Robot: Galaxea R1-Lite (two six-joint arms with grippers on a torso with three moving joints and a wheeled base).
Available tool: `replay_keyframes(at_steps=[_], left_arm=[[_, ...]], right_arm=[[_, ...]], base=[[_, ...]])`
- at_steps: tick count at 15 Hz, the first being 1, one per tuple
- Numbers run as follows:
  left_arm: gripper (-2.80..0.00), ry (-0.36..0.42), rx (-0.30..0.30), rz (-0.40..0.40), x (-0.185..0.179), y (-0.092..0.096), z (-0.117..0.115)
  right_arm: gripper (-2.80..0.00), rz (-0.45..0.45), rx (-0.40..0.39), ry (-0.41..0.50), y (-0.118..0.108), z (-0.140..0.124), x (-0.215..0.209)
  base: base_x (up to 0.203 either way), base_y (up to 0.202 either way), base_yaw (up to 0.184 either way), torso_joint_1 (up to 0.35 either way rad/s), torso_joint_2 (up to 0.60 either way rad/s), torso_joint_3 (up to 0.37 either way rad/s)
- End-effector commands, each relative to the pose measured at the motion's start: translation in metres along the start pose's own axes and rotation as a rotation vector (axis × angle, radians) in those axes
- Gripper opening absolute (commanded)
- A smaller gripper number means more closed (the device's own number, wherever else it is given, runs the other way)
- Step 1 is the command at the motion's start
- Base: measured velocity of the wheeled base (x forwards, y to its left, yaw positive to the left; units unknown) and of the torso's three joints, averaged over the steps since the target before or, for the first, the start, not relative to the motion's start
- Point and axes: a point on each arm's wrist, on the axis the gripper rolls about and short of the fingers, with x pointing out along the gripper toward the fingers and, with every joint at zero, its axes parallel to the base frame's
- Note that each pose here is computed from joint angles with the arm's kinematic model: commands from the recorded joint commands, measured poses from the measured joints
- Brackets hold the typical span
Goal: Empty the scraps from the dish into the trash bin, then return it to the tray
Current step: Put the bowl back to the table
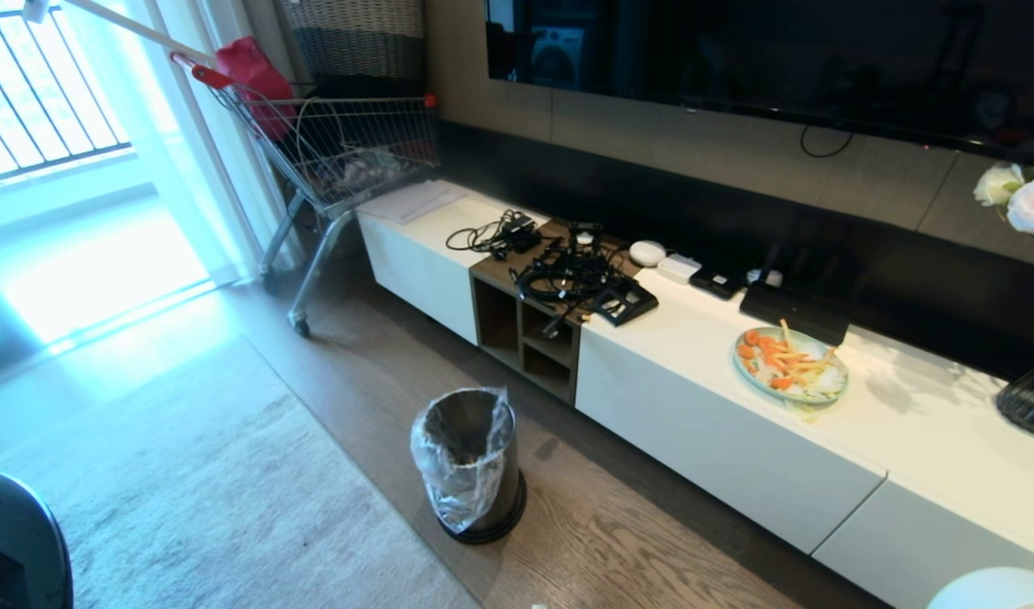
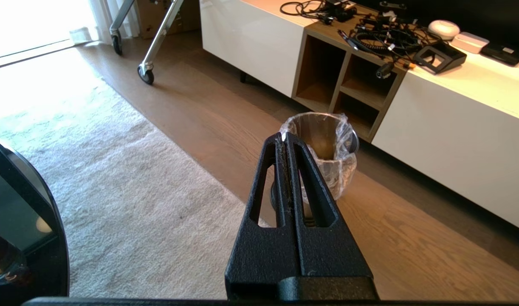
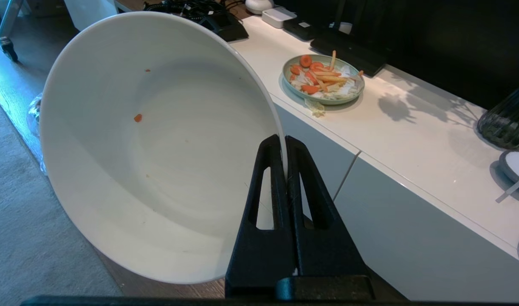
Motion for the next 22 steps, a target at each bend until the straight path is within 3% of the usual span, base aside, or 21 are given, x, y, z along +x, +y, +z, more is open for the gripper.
replay_keyframes(at_steps=[1, 15, 22], left_arm=[[-2.80, -0.001, -0.001, 0.000, 0.0000, 0.0000, 0.0001], [-2.80, -0.001, -0.001, 0.000, 0.0000, 0.0000, 0.0001], [-2.80, -0.001, -0.001, 0.000, 0.0000, 0.0000, 0.0001]], right_arm=[[-2.80, 0.002, 0.000, 0.001, 0.0000, 0.0002, 0.0002], [-2.80, 0.002, 0.000, 0.001, 0.0001, 0.0000, 0.0001], [-2.80, 0.002, 0.000, 0.001, 0.0001, 0.0000, 0.0001]], base=[[0.000, 0.000, 0.000, 0.000, 0.00, 0.000], [-0.004, 0.000, 0.000, 0.000, 0.00, 0.000], [-0.181, 0.000, -0.002, 0.002, 0.00, 0.004]])
